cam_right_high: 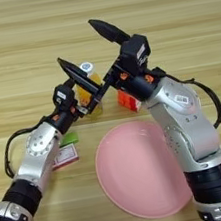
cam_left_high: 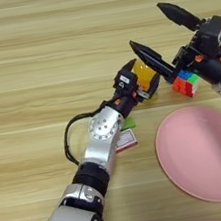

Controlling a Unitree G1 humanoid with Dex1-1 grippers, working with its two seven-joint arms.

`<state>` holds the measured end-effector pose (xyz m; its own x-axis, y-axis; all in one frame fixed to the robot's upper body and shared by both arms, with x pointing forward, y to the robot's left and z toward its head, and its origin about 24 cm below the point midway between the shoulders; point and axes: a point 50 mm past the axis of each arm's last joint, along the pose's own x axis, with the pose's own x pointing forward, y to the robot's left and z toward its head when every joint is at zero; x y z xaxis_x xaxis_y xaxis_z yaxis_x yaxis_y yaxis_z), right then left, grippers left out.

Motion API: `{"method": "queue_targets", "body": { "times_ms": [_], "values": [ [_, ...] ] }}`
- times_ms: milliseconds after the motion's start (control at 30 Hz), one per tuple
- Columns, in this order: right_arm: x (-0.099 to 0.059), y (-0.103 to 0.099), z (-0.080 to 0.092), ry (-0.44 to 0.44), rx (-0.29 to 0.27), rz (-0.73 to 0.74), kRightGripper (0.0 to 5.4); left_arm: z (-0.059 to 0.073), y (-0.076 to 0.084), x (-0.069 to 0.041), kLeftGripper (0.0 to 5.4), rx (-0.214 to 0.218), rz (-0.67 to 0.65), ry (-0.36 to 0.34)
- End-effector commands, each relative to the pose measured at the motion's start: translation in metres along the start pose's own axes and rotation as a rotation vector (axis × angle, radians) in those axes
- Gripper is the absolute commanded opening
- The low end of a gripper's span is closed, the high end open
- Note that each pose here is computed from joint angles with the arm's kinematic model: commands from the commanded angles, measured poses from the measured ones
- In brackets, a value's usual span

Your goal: Move the objects on the table

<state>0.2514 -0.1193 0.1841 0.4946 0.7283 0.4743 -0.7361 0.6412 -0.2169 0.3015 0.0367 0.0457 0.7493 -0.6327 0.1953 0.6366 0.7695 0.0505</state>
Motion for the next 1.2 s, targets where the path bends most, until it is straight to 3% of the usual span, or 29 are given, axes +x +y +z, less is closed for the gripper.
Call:
{"method": "queue_targets", "body": {
  "times_ms": [33,333,467,567,700,833,1100,1200],
  "values": [
    [0.0,-0.002,0.002,-0.003,-0.007,0.004,5.4,-0.002,0.0,0.0,4.35,0.008,-0.007,0.015],
    [0.0,-0.002,0.002,-0.005,-0.008,0.004,5.4,0.002,0.002,0.0,5.14,0.021,0.002,-0.009],
    [0.001,-0.001,0.002,-0.005,-0.009,0.004,5.4,0.011,0.006,-0.006,5.36,0.034,0.016,-0.052],
    [0.002,0.0,0.002,-0.007,-0.008,0.004,5.4,0.023,0.011,-0.017,5.36,0.052,0.037,-0.11],
    [0.003,-0.001,0.001,-0.007,-0.005,0.004,5.4,0.052,0.024,-0.033,5.36,0.08,0.083,-0.218],
    [0.003,-0.001,0.0,-0.006,-0.007,0.003,5.4,0.064,0.045,-0.052,5.36,0.115,0.158,-0.222],
    [0.002,-0.002,-0.003,0.012,-0.007,0.008,5.4,0.052,0.062,-0.094,5.29,0.138,0.267,-0.113],
    [-0.006,0.003,-0.012,0.093,-0.011,0.08,5.4,0.042,0.064,-0.105,5.29,0.153,0.296,-0.058]
  ]
}}
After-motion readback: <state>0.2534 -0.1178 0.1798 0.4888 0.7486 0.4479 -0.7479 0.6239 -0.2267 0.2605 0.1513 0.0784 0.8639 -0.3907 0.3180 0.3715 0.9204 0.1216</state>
